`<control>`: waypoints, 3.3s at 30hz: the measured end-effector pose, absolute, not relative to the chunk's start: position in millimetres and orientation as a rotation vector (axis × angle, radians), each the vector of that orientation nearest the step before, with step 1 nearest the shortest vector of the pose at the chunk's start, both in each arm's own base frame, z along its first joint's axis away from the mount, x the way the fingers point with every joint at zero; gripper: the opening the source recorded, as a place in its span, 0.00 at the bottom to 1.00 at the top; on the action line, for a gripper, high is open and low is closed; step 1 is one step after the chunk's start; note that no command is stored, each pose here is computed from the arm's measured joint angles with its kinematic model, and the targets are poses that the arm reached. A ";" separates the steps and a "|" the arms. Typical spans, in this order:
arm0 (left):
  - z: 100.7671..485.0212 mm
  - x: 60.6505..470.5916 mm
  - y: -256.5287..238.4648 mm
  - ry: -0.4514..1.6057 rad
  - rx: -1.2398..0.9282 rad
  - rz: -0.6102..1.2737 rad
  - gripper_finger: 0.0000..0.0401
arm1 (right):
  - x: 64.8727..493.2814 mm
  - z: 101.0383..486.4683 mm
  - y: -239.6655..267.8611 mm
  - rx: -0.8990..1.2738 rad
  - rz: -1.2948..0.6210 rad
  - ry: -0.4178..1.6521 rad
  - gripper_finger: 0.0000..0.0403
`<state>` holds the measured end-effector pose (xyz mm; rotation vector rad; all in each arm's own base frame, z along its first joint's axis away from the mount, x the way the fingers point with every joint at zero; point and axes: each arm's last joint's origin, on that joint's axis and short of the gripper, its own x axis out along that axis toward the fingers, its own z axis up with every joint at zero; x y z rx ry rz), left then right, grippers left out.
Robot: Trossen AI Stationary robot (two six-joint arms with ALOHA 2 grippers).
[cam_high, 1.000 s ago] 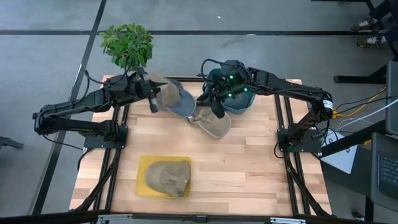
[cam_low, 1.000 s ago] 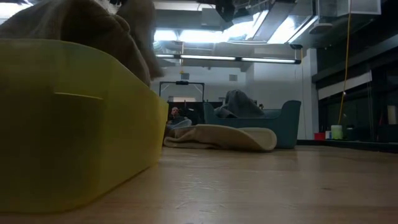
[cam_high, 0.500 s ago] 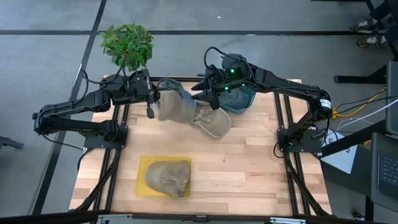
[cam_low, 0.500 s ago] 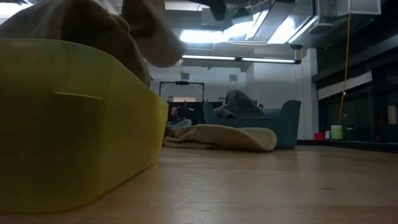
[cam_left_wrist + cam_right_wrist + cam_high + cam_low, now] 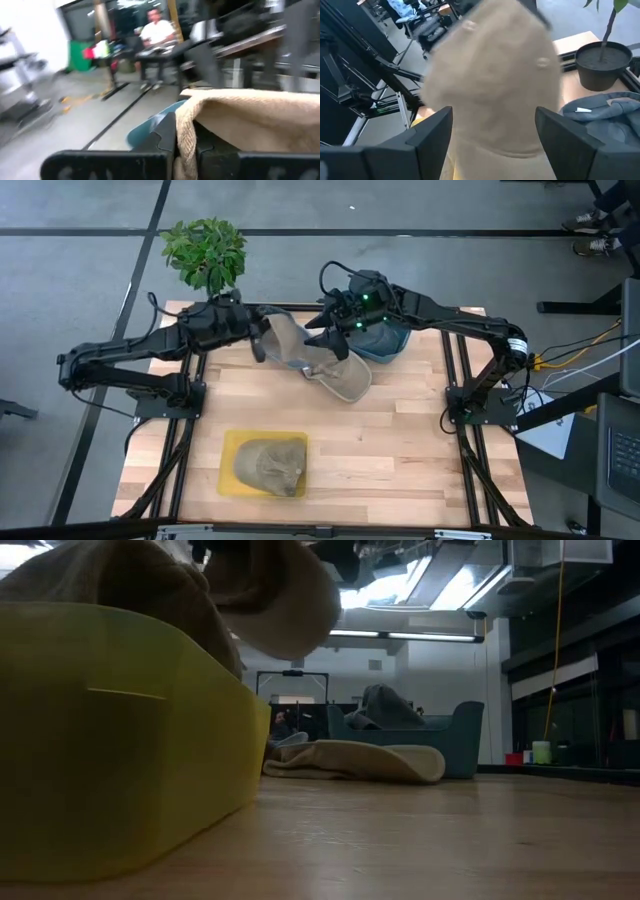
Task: Pick & Place hat
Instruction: Put the bottom brown cap into the yellow bin
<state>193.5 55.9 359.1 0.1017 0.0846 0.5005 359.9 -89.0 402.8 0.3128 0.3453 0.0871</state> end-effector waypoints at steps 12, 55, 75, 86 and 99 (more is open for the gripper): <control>337.1 212.9 55.0 0.104 -0.289 0.659 0.01 | 364.0 402.5 -65.9 0.171 -0.107 0.358 0.66; 362.1 254.9 64.3 0.127 -0.163 0.565 0.03 | 390.1 385.2 -35.5 -0.105 -0.806 0.307 0.53; 361.9 235.6 54.5 0.285 0.011 0.288 0.31 | 380.6 387.1 -33.2 -0.087 -0.651 0.381 0.02; 395.8 185.2 39.8 0.131 0.094 0.165 0.43 | 352.4 414.8 -44.2 -0.124 -0.540 0.363 0.01; 400.8 158.3 33.0 0.136 0.134 0.136 0.42 | 338.8 452.3 -48.6 -0.022 -0.032 0.087 0.01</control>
